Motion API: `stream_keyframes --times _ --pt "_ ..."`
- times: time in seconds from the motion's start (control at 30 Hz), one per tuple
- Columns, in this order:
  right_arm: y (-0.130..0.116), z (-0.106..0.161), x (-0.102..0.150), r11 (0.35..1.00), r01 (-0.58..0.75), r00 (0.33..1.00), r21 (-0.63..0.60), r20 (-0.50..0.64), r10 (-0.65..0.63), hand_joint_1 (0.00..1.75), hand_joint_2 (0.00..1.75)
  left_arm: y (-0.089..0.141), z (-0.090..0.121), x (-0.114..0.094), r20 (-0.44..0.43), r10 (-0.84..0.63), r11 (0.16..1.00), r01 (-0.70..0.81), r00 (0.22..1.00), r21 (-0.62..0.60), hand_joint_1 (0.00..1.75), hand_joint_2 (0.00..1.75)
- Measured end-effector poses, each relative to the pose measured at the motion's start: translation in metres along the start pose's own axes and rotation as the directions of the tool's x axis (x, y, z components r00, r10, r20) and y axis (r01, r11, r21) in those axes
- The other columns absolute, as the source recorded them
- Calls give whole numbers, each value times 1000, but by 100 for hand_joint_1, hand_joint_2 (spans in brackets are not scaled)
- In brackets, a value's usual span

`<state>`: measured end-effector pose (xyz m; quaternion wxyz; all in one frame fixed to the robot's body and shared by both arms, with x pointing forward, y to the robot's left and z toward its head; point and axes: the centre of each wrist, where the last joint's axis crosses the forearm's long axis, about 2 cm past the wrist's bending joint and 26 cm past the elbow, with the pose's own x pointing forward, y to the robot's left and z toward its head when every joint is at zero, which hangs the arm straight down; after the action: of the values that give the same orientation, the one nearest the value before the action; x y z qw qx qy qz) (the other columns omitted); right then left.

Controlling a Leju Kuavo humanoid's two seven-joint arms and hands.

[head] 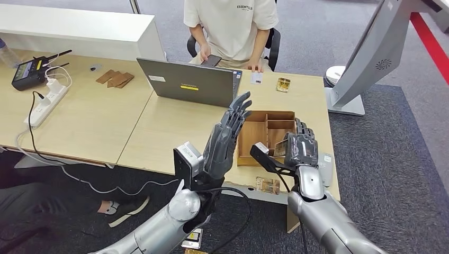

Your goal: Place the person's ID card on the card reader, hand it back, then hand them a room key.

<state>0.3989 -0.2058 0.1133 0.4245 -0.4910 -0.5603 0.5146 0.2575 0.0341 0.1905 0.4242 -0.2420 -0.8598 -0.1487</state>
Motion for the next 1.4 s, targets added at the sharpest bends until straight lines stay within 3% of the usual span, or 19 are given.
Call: stream_keyframes --times 0.33,0.77,1.17,1.4 --pt "-36 -23 -8 992 13 999 -128 -48 -19 175 175 0 0 -1 2 -3 1000 3 1000 -17 0 0" --pt "-53 -31 -11 983 7 999 -185 -30 -13 175 175 -4 -2 -1 5 14 999 -14 1000 -35 0 0" --pt "-150 -87 4 954 -106 994 -280 -35 100 175 175 -16 -9 -2 23 78 991 -75 997 -115 0 0" --pt "-178 -102 6 952 -137 990 -273 -73 122 175 175 -21 -12 -4 22 97 988 -94 995 -127 0 0"
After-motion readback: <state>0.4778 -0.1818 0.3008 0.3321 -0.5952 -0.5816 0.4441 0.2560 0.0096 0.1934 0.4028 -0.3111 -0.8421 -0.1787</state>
